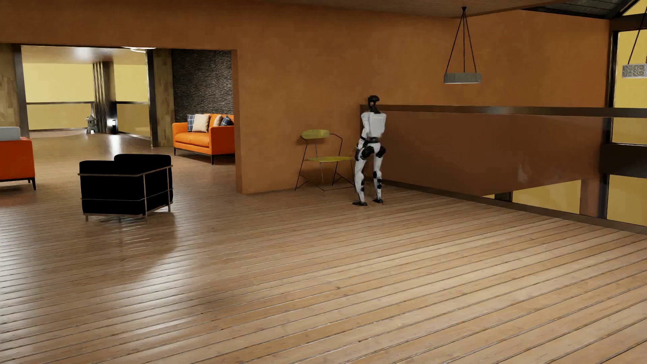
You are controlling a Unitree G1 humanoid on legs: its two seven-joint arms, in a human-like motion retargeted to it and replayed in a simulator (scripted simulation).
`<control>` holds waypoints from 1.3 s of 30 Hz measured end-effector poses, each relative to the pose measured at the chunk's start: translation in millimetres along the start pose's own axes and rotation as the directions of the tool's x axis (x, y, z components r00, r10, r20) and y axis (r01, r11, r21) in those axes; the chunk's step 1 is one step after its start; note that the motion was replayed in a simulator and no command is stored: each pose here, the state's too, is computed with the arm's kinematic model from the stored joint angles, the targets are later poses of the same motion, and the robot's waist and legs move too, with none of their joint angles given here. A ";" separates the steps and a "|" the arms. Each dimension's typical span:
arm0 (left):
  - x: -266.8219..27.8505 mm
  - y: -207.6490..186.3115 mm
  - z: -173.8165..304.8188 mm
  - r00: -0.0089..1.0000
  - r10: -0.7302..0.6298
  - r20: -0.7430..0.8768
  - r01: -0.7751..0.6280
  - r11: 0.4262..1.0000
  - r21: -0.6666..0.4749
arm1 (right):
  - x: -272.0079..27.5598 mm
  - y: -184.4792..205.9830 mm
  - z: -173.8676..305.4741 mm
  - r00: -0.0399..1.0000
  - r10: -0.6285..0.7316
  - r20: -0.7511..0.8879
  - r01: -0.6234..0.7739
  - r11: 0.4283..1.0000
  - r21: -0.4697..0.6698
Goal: Move towards the chair
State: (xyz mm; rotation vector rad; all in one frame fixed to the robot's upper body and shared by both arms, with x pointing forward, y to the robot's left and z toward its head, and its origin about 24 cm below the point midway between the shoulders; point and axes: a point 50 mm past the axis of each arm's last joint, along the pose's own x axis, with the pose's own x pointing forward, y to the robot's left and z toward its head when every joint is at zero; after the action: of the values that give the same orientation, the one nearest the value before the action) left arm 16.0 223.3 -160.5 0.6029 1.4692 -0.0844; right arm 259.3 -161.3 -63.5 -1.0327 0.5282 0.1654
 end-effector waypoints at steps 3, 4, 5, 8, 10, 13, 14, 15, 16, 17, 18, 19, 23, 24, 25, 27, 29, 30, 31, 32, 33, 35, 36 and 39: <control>-1.8 28.9 43.1 0.983 0.105 0.149 -0.111 0.993 0.031 | -15.2 27.9 -28.4 0.990 0.068 -0.124 -0.054 0.992 0.115; -5.3 38.6 60.0 0.964 0.155 0.216 -0.161 0.987 0.009 | -23.4 44.1 -41.6 0.976 0.129 -0.178 -0.108 0.986 0.126; -9.9 46.5 76.4 0.937 0.208 0.281 -0.209 0.978 -0.028 | -34.6 64.0 -58.2 0.942 0.220 -0.251 -0.193 0.973 0.129; -23.3 55.7 116.1 0.862 0.277 0.425 -0.258 0.961 -0.103 | -88.3 126.4 -106.1 0.724 0.499 -0.477 -0.475 0.861 0.180; -30.5 54.5 131.8 0.827 0.265 0.496 -0.253 0.963 -0.093 | -128.6 157.3 -125.4 0.536 0.629 -0.563 -0.597 0.754 0.274; -29.9 45.7 132.2 0.836 0.226 0.500 -0.222 0.973 -0.069 | -162.4 178.0 -132.5 0.475 0.694 -0.541 -0.667 0.685 0.293; -26.6 41.2 125.7 0.856 0.213 0.471 -0.210 0.976 -0.059 | -167.3 179.4 -134.2 0.486 0.693 -0.533 -0.660 0.690 0.297; -21.8 35.7 116.2 0.882 0.195 0.428 -0.190 0.980 -0.054 | -169.5 179.2 -135.3 0.494 0.690 -0.529 -0.633 0.703 0.326; -15.7 29.5 103.6 0.916 0.168 0.365 -0.162 0.986 -0.047 | -168.2 176.9 -136.4 0.510 0.676 -0.533 -0.610 0.720 0.330; -9.8 23.1 89.1 0.947 0.139 0.288 -0.128 0.990 -0.057 | -163.0 172.8 -136.3 0.530 0.656 -0.537 -0.597 0.739 0.313; -4.8 17.0 74.1 0.972 0.112 0.206 -0.099 0.992 -0.074 | -154.8 167.5 -134.9 0.549 0.639 -0.539 -0.593 0.752 0.287; -1.0 10.9 60.0 0.988 0.082 0.129 -0.070 0.993 -0.090 | -143.4 160.3 -131.7 0.580 0.615 -0.535 -0.584 0.771 0.254; 2.5 -6.2 28.7 1.000 -0.005 0.006 0.005 0.994 -0.113 | -88.0 120.3 -108.0 0.755 0.482 -0.445 -0.483 0.867 0.121; 2.1 -6.0 28.1 1.000 -0.003 0.018 0.005 0.994 -0.109 | -75.7 109.9 -98.7 0.803 0.436 -0.406 -0.441 0.893 0.088; 1.6 -3.9 29.6 0.999 0.012 0.034 -0.008 0.993 -0.118 | -65.4 100.2 -89.5 0.844 0.390 -0.367 -0.394 0.917 0.069; 0.4 3.7 38.0 0.995 0.052 0.080 -0.041 0.991 -0.127 | -51.0 84.7 -73.5 0.898 0.321 -0.300 -0.321 0.946 0.052; -1.5 15.3 50.2 0.986 0.101 0.136 -0.084 0.989 -0.124 | -42.9 75.5 -61.2 0.927 0.286 -0.243 -0.284 0.958 0.044; -3.0 21.8 57.5 0.977 0.128 0.168 -0.109 0.987 -0.122 | -40.7 73.2 -57.5 0.933 0.279 -0.227 -0.279 0.960 0.030; -4.8 28.4 64.8 0.967 0.157 0.202 -0.134 0.983 -0.122 | -39.7 73.1 -55.1 0.935 0.281 -0.218 -0.285 0.959 0.017; -7.1 34.9 71.9 0.954 0.185 0.237 -0.159 0.979 -0.125 | -39.8 74.6 -53.9 0.932 0.291 -0.215 -0.297 0.955 0.006; -9.8 41.0 79.5 0.939 0.210 0.273 -0.181 0.975 -0.128 | -41.0 77.4 -54.1 0.928 0.302 -0.217 -0.310 0.951 -0.001; -15.7 50.8 95.4 0.908 0.252 0.336 -0.220 0.967 -0.131 | -47.8 88.4 -58.9 0.908 0.344 -0.238 -0.358 0.934 -0.014; -18.7 54.4 102.2 0.892 0.269 0.364 -0.235 0.963 -0.135 | -52.7 95.2 -62.4 0.893 0.374 -0.250 -0.392 0.920 -0.026; -24.5 60.2 112.9 0.860 0.294 0.417 -0.258 0.956 -0.141 | -73.2 119.5 -77.2 0.826 0.473 -0.307 -0.512 0.857 -0.055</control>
State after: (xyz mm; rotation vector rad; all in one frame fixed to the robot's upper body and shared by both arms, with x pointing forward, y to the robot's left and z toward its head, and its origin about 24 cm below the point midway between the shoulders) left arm 139.5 218.6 -119.4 0.6750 0.9363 0.0634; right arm 125.3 -157.4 -150.9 -1.0389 1.0601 0.5266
